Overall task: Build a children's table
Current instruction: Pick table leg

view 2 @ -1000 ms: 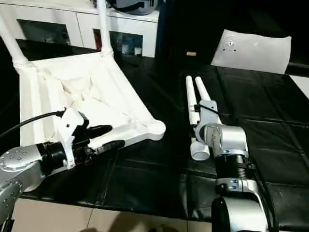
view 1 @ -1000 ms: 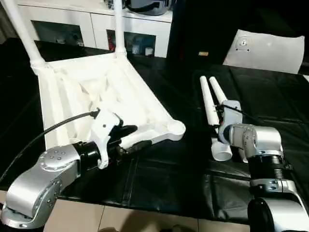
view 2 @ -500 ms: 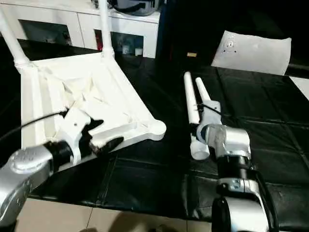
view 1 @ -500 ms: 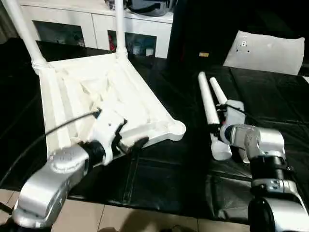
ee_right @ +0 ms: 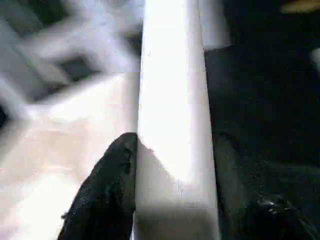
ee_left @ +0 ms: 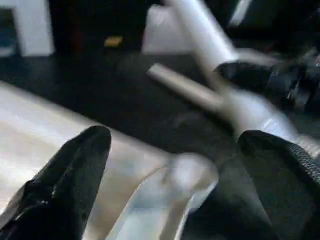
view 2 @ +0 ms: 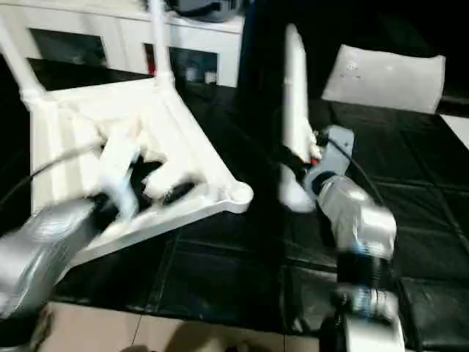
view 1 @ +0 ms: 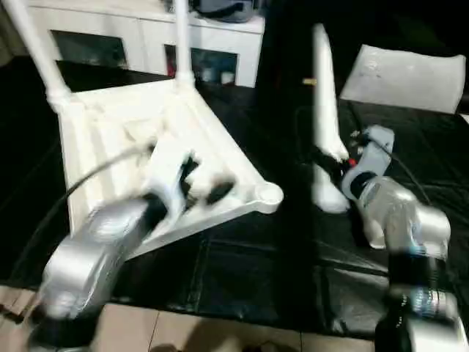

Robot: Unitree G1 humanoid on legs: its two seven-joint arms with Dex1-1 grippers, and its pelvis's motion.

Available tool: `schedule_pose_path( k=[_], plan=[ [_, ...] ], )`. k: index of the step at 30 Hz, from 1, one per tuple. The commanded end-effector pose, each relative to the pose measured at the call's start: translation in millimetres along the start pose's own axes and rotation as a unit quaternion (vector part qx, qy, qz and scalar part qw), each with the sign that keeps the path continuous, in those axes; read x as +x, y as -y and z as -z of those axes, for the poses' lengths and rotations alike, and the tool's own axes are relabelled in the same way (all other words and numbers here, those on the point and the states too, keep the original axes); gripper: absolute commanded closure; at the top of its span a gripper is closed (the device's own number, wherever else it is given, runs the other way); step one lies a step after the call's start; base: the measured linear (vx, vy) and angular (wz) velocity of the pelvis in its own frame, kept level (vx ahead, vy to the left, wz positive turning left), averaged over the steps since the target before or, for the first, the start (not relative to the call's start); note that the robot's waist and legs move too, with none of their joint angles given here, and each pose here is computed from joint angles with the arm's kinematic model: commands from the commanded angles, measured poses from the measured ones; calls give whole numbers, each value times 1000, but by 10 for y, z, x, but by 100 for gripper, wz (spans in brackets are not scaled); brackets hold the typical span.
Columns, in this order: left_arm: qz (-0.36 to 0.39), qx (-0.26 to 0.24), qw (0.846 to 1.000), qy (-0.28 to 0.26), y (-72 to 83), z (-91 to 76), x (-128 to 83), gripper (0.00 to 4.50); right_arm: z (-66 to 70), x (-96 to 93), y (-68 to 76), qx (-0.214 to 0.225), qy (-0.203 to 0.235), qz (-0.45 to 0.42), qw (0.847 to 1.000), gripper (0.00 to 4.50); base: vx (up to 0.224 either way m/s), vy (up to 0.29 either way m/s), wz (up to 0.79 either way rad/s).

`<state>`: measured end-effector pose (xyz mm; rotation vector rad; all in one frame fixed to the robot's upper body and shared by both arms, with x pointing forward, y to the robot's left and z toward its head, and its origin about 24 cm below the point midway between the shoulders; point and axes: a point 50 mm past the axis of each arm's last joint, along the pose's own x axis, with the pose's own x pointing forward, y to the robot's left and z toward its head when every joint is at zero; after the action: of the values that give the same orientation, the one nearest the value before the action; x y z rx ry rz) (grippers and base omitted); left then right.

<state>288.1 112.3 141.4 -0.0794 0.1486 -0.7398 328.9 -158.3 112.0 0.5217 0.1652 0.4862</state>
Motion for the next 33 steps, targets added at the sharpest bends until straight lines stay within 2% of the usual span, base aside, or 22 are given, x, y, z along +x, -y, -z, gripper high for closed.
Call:
schedule_pose_path(
  k=[1,4,5,10,13,15,16,19,24,26,29,31,33],
  plan=[
    [-6,-24,1000,11,-42,-41,50,0,-115,-71,-81,4,28,-53,998,265,0,0,0],
    [-20,-82,995,47,-74,-184,182,0,-68,-106,-204,-7,20,-112,993,265,0,0,0],
    [-18,-117,991,67,-80,-266,255,0,-31,-128,-257,-16,14,-140,990,265,0,0,0],
    [15,-144,985,89,-37,-393,352,0,9,-165,-349,-9,10,-184,983,266,0,0,0],
    [72,-192,970,128,72,-528,401,0,72,-206,-454,-16,-4,-218,976,266,0,0,0],
    [82,-206,965,138,103,-560,412,0,87,-217,-460,-20,-5,-221,975,266,0,0,0],
    [83,-215,964,136,112,-554,422,27,96,-219,-472,-24,-5,-224,974,266,0,0,0],
    [83,-210,966,128,123,-528,436,34,103,-223,-497,-27,-6,-230,973,266,0,0,0],
    [87,-209,966,125,148,-498,456,73,116,-223,-531,-56,-12,-229,972,266,0,0,0],
    [49,-210,969,123,95,-479,466,89,104,-194,-536,-91,-6,-208,974,266,0,0,0],
    [-22,-193,974,117,14,-446,495,114,116,-178,-562,-98,0,-208,973,266,0,0,0],
    [-15,-197,973,122,30,-445,500,121,128,-169,-568,-102,2,-207,973,266,0,0,0],
    [0,-206,970,127,62,-444,502,149,139,-164,-577,-105,1,-209,972,266,0,0,0]
  ],
)
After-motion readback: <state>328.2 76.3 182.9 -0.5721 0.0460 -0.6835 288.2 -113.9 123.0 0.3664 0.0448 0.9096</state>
